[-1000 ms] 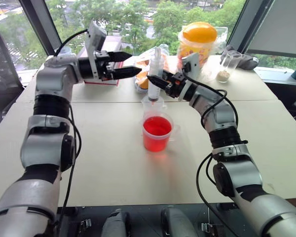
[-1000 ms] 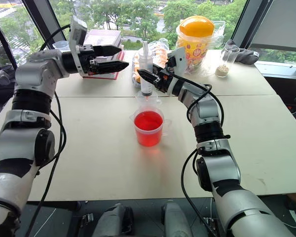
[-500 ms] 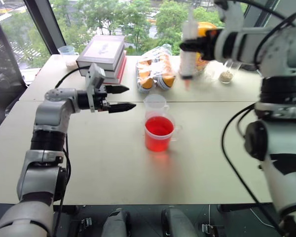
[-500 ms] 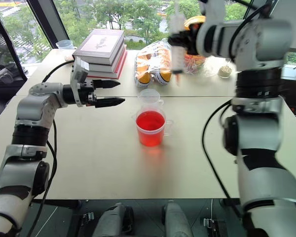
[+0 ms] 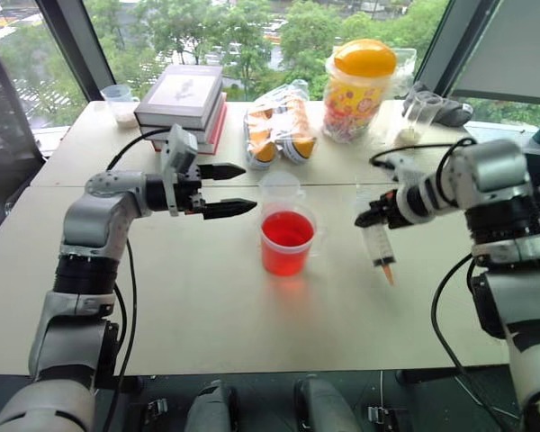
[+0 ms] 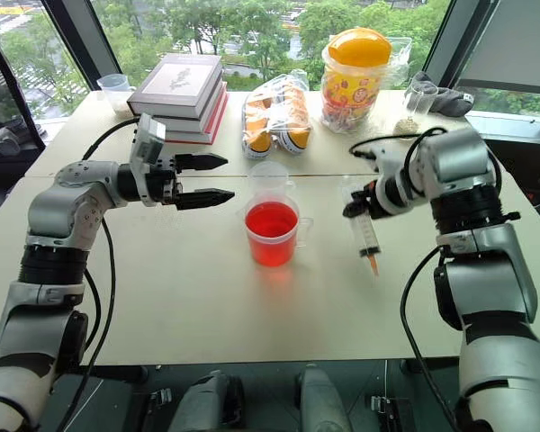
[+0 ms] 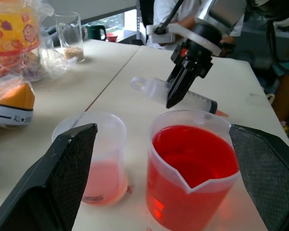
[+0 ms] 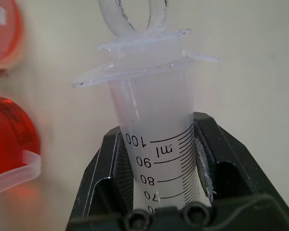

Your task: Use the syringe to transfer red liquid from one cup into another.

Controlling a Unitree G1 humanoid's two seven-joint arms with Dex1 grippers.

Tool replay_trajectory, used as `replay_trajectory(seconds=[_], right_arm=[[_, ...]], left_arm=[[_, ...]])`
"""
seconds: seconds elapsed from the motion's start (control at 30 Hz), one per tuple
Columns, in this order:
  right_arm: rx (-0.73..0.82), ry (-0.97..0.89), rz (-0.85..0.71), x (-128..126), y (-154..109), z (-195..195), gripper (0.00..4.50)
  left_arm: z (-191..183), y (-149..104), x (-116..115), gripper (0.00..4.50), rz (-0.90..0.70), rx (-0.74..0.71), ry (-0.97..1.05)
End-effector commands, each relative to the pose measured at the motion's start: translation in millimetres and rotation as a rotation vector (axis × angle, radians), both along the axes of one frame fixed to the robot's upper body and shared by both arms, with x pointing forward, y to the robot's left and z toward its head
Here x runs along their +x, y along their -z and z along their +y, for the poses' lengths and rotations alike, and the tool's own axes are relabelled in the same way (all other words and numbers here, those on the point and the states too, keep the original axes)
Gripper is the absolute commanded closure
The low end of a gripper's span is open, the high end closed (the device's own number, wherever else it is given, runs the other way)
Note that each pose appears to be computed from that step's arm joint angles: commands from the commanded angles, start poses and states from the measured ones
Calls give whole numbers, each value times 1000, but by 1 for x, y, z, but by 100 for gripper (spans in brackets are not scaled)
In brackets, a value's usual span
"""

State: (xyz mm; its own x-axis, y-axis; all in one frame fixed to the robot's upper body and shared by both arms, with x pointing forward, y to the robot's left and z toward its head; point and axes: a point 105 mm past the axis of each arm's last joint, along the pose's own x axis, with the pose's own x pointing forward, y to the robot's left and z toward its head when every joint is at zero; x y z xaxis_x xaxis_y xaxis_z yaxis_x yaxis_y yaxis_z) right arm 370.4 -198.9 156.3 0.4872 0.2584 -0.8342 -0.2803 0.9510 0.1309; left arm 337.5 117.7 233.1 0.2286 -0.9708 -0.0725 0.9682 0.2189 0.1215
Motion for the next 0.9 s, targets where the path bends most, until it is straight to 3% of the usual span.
replay_trajectory(seconds=[0.03, 0.13, 0.33, 0.37, 0.43, 0.6, 0.73, 0.9], right_arm=[[-12, 1, -17, 3, 0, -2, 312], [-9, 5, -19, 5, 2, -3, 312], [38, 16, -41, 6, -9, -2, 19], [39, 17, -51, 5, -13, -3, 5], [44, 13, -75, 2, -23, -5, 5], [9, -149, -289, -24, -80, -10, 5], [100, -334, -388, -67, -113, -5, 5], [57, -500, -400, -126, -121, -6, 5]], left_arm=[[-3, -9, -14, 2, -27, 24, 81], [-3, -9, -15, 2, -27, 38, 90], [-2, -7, -13, 0, -22, 69, 98], [-2, -8, -14, 0, -20, 63, 102], [-2, -10, -14, 0, -17, 60, 108], [-1, -15, -17, 0, -27, 68, 123], [5, -17, -17, 0, -31, 84, 115], [19, -17, -17, 0, -11, 112, 79]])
